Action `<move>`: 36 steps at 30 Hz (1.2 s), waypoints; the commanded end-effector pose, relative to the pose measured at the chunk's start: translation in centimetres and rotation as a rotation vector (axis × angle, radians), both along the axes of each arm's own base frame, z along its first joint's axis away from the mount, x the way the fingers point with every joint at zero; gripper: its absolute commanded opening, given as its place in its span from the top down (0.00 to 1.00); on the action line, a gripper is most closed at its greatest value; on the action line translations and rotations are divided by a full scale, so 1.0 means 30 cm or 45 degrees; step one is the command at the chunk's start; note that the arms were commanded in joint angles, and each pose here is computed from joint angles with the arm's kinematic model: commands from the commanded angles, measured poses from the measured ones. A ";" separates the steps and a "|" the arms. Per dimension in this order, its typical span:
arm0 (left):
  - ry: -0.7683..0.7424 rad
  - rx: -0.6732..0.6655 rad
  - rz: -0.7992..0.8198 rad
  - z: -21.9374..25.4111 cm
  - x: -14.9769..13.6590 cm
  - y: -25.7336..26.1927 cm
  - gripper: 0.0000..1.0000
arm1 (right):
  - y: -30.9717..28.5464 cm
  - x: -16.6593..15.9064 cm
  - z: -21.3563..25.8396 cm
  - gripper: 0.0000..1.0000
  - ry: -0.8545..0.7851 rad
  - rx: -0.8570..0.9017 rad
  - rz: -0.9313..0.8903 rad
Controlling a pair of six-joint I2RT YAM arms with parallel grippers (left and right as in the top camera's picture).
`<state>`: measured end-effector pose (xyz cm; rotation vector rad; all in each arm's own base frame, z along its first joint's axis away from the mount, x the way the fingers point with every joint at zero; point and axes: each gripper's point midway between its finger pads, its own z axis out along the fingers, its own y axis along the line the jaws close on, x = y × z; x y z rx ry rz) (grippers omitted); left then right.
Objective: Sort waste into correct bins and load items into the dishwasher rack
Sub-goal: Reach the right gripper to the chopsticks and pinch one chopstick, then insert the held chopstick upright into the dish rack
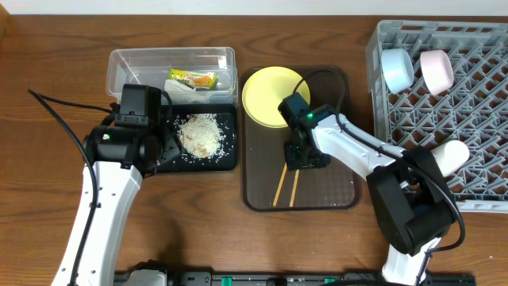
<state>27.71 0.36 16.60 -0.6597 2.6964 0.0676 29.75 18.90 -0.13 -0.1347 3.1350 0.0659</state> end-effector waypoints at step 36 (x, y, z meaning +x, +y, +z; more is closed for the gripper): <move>0.011 0.009 0.015 -0.003 -0.006 0.009 0.27 | -0.704 0.155 0.423 0.99 -0.376 -0.110 -0.258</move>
